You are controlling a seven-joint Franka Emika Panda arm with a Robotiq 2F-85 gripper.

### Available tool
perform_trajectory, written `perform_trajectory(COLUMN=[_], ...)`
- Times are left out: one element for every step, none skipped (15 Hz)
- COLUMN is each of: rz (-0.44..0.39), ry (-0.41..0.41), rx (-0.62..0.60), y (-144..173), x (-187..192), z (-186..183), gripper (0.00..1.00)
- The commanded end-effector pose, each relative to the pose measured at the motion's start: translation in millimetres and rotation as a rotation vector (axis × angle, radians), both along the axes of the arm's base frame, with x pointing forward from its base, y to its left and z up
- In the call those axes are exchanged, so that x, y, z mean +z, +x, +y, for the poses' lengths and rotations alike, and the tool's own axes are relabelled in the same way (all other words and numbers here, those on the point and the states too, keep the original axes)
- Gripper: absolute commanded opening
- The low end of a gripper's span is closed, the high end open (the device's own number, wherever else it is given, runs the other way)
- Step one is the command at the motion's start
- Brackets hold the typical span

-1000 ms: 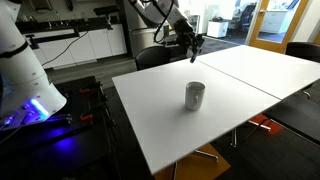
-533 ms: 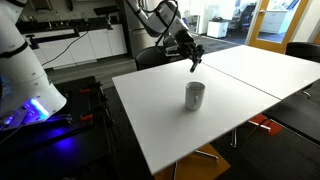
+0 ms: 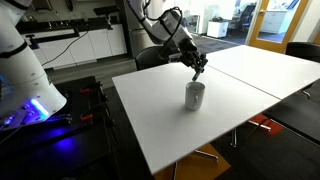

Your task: Place the marker inside the mug

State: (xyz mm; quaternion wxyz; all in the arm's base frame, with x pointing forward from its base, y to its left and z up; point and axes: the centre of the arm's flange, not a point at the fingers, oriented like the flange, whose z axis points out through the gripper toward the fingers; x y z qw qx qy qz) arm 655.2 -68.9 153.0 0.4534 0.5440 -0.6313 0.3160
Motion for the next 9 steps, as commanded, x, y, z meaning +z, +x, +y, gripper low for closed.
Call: perform_trajectory(rz=[0.02, 0.024, 0.026, 0.029, 0.036, 0.044, 0.053, 0.065, 0.067], ry=[0.015, 0.019, 0.016, 0.018, 0.025, 0.028, 0.032, 0.038, 0.039], rx=[-0.017, -0.017, -0.017, -0.02, -0.018, -0.018, -0.016, -0.016, -0.015], y=[13, 14, 16, 18, 20, 22, 23, 23, 23], x=[-6, -9, -13, -16, -19, -21, -24, -25, -25], z=[-7, -9, -11, -13, -15, -16, -17, -16, -16], gripper=[0.05, 0.05, 0.05, 0.05, 0.05, 0.05, 0.05, 0.45, 0.46])
